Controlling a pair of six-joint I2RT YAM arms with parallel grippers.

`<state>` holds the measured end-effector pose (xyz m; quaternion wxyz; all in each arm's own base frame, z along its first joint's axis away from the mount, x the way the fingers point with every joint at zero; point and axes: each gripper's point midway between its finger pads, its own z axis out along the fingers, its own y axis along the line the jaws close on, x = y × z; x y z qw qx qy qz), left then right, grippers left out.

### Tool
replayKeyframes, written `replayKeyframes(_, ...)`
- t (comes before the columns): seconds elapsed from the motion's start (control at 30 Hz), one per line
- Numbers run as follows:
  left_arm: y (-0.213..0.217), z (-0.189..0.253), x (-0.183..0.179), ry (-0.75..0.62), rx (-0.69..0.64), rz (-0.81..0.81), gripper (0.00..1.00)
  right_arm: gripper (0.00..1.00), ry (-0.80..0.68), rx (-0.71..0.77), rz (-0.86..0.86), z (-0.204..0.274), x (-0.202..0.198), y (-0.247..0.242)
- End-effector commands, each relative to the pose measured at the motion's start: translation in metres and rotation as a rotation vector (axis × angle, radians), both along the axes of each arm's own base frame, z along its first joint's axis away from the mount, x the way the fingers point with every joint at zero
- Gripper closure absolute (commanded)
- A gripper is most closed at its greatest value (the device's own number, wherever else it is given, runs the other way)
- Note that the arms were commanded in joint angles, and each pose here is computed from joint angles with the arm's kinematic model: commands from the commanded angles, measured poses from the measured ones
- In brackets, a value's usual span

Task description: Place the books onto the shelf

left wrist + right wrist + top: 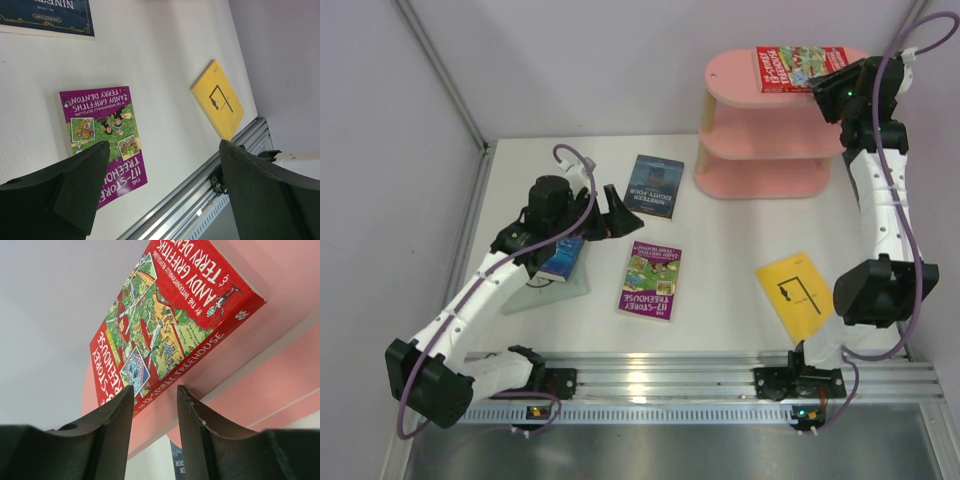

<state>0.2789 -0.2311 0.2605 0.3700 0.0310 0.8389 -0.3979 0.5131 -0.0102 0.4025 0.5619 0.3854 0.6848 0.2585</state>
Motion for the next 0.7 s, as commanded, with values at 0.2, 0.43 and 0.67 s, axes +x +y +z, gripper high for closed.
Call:
replayKeyframes(0.2,-0.002,0.018,0.005,-0.056,-0.016,0.005,0.05,0.63,-0.066,-0.014,0.004,0.021,-0.007,-0.008)
replayKeyframes(0.43,-0.002,0.012,0.006,-0.044,-0.009,0.006,0.05,0.65,-0.062,-0.008,0.009,0.012,-0.001,-0.007)
replayKeyframes(0.67,-0.005,0.013,0.004,-0.047,-0.022,-0.007,0.05,0.65,-0.061,-0.019,0.005,0.005,0.002,-0.012)
